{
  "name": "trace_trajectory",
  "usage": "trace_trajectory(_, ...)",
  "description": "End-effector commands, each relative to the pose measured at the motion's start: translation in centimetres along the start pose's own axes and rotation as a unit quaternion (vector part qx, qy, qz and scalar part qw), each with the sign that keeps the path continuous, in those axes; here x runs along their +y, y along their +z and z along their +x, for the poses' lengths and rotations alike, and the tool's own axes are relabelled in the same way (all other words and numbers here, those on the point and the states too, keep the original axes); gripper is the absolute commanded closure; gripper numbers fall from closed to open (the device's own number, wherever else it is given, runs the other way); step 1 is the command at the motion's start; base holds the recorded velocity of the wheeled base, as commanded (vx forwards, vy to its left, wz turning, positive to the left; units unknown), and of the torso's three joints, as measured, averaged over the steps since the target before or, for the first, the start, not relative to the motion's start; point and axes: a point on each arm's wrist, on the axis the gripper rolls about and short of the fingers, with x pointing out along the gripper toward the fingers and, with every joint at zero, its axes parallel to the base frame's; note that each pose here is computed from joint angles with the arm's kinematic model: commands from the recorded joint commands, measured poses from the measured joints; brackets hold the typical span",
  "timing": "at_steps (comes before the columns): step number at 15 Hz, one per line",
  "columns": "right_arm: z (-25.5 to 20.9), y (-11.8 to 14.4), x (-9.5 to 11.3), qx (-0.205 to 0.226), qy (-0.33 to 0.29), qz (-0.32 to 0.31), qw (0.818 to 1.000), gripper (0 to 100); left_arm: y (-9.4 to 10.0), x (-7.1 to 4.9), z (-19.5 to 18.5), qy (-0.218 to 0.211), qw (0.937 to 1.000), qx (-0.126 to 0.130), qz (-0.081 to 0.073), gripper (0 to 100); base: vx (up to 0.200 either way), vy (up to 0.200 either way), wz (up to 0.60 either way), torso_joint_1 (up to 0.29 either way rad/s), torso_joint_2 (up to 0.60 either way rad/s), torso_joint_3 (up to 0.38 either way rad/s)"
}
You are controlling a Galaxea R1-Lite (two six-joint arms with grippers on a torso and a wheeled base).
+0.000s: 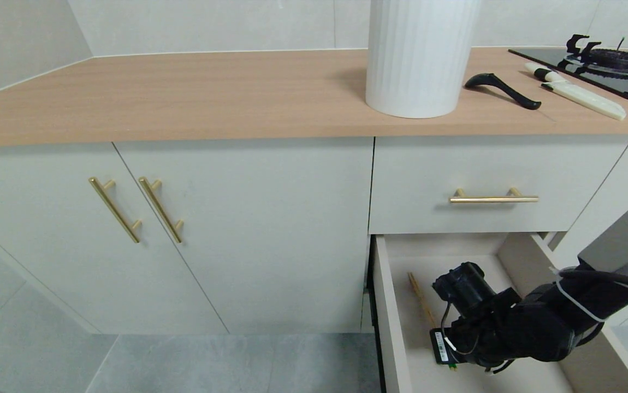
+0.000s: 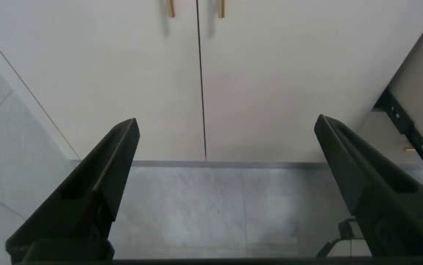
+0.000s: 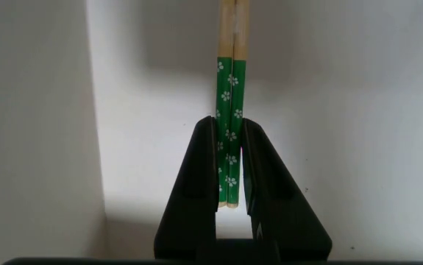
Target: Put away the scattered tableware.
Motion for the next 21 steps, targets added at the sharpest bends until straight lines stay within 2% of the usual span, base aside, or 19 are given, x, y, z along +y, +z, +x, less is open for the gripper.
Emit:
trace_trajectory(1, 0.5, -0.2, 0.0, 0.008, -0.003, -0.001, 1.0, 100, 0.0, 0.0, 0.0, 0.0, 1.0, 0.0, 0.0, 0, 0.0, 0.0, 0.0, 0.0, 0.0, 0.0)
trace_trajectory(9, 0.5, 0.0, 0.1, -0.004, -0.002, 0.01, 1.0, 100, 0.0, 0.0, 0.0, 0.0, 1.0, 0.0, 0.0, 0, 0.0, 0.0, 0.0, 0.0, 0.0, 0.0)
trace_trajectory(10, 0.5, -0.2, 0.2, -0.002, -0.002, 0.007, 1.0, 0, 0.0, 0.0, 0.0, 0.0, 1.0, 0.0, 0.0, 0, 0.0, 0.0, 0.0, 0.0, 0.0, 0.0)
trace_trajectory(15, 0.3, -0.2, 0.4, -0.004, 0.0, 0.005, 1.0, 0, 0.0, 0.0, 0.0, 0.0, 1.0, 0.0, 0.0, 0, 0.0, 0.0, 0.0, 0.0, 0.0, 0.0)
trace_trajectory(17, -0.5, 0.1, 0.4, -0.019, 0.0, 0.007, 1.0, 0, 0.0, 0.0, 0.0, 0.0, 1.0, 0.0, 0.0, 0, 0.0, 0.0, 0.0, 0.0, 0.0, 0.0)
trace_trajectory(19, -3.7, 1.2, 0.2, -0.079, -0.012, 0.016, 0.997, 0, 0.0, 0.0, 0.0, 0.0, 1.0, 0.0, 0.0, 0, 0.0, 0.0, 0.0, 0.0, 0.0, 0.0)
trace_trajectory(21, -8.2, 2.1, -0.2, -0.137, 0.018, 0.027, 0.99, 0, 0.0, 0.0, 0.0, 0.0, 1.0, 0.0, 0.0, 0, 0.0, 0.0, 0.0, 0.0, 0.0, 0.0)
